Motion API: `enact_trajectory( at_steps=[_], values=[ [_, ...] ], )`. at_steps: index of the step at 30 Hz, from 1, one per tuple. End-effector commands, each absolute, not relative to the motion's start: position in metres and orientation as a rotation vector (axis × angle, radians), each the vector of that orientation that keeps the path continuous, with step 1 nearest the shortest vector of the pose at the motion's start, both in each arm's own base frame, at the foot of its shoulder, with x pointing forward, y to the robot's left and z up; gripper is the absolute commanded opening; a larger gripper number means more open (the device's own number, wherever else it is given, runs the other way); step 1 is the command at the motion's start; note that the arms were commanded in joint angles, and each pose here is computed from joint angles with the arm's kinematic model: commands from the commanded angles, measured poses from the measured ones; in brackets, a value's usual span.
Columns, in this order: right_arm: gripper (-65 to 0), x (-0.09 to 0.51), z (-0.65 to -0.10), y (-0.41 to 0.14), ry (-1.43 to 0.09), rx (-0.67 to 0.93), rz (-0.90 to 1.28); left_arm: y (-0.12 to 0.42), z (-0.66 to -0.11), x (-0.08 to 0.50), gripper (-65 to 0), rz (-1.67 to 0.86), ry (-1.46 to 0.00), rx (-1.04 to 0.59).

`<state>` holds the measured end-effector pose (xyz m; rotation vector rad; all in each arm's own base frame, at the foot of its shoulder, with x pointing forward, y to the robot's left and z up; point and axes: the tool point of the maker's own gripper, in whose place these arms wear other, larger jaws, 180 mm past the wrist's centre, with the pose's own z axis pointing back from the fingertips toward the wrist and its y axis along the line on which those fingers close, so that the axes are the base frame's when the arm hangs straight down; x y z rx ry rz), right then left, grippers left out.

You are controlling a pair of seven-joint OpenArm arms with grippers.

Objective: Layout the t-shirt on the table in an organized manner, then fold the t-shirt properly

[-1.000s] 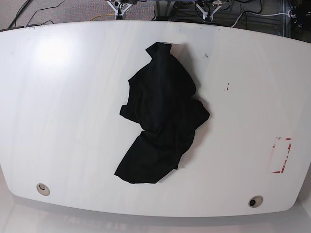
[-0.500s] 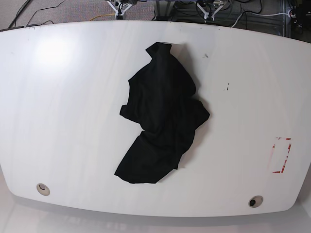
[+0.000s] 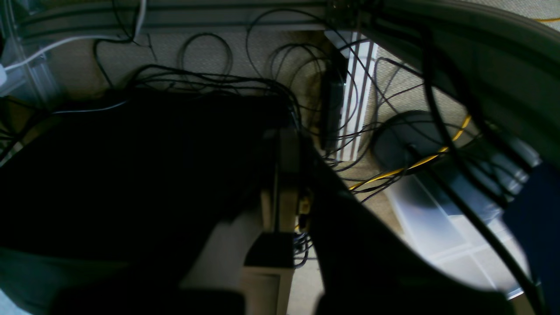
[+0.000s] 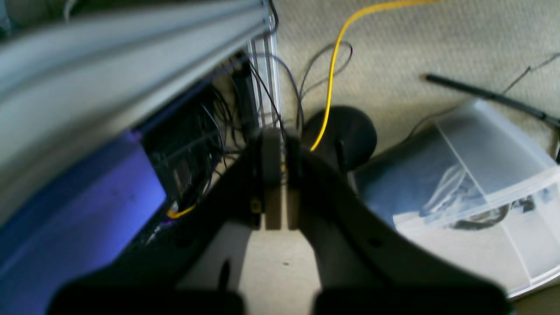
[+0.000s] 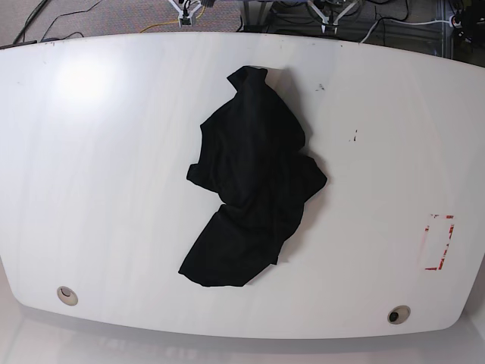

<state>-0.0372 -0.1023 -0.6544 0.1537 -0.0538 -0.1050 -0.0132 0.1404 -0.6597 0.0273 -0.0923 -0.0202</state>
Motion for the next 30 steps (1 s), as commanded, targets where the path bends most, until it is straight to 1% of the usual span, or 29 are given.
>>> enact_trajectory(
  at_steps=[1, 3, 19, 28, 30],
  values=[
    [-64.2, -0.032, -0.654, -0.103, -0.073, 0.156, -0.107, 0.138, -0.660, -0.014, -65.0, -0.015, -0.093, 0.022],
    [-63.1, -0.022, -0.655, -0.102, -0.085, 0.161, -0.097, 0.146, -0.660, -0.018, -64.2, -0.023, -0.077, 0.034],
    [-63.1, 0.000, -0.655, -0.103, -0.117, 0.162, -0.094, 0.147, -0.660, -0.022, -64.0, -0.022, -0.071, 0.035],
    [-63.1, 0.001, -0.655, -0.103, -0.119, 0.161, -0.097, 0.146, -0.660, -0.021, -63.9, -0.025, -0.072, 0.035],
    [-63.1, 0.001, -0.655, -0.103, -0.122, 0.160, -0.098, 0.155, -0.659, -0.020, -63.9, -0.028, -0.078, 0.048]
  ],
)
